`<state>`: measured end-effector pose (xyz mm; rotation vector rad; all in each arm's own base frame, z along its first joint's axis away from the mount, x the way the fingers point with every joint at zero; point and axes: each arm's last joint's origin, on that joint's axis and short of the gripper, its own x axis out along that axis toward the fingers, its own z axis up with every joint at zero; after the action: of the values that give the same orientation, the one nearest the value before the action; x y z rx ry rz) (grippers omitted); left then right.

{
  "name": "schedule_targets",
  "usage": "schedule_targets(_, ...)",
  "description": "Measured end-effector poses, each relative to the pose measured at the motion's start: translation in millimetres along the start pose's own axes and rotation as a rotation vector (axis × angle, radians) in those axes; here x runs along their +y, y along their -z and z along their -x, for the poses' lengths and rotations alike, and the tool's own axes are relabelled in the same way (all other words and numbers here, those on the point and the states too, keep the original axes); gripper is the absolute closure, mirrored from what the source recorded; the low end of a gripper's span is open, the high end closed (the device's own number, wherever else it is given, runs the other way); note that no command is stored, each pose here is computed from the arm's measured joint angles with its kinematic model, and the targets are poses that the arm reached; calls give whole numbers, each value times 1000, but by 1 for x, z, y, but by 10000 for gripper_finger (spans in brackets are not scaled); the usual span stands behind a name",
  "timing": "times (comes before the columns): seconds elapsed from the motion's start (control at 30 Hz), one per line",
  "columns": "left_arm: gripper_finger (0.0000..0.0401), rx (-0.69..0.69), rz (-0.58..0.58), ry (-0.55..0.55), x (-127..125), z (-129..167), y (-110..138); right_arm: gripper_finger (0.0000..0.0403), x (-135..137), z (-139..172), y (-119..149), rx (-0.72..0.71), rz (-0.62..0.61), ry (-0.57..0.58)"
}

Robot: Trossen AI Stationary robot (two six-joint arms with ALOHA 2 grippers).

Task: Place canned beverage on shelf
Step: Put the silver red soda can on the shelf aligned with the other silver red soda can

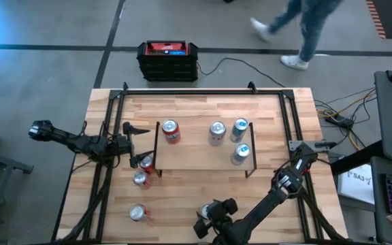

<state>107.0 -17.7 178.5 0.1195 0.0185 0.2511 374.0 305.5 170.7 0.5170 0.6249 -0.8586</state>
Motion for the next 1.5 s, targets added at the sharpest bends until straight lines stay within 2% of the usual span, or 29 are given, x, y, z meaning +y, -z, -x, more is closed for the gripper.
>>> schedule_targets(0.67, 1, 0, 0, 0, 0, 0, 0, 3, -2, 13, 20, -45, 40, -39)
schedule_targets(0.9, 1, 0, 0, 0, 0, 0, 0, 3, -1, 13, 18, -96, -9, -61)
schedule_targets(1.1, 1, 0, 0, 0, 0, 0, 0, 3, -1, 6, 14, -114, -8, -43)
schedule_targets(1.33, 1, 1, 0, 0, 0, 0, 0, 4, -2, -6, 22, -114, -4, -13)
schedule_targets(1.43, 1, 1, 0, 0, 0, 0, 0, 21, -2, -10, 25, -139, -20, -16)
schedule_targets(1.5, 1, 1, 0, 0, 0, 0, 0, 46, -2, -11, 28, -159, -24, -23)
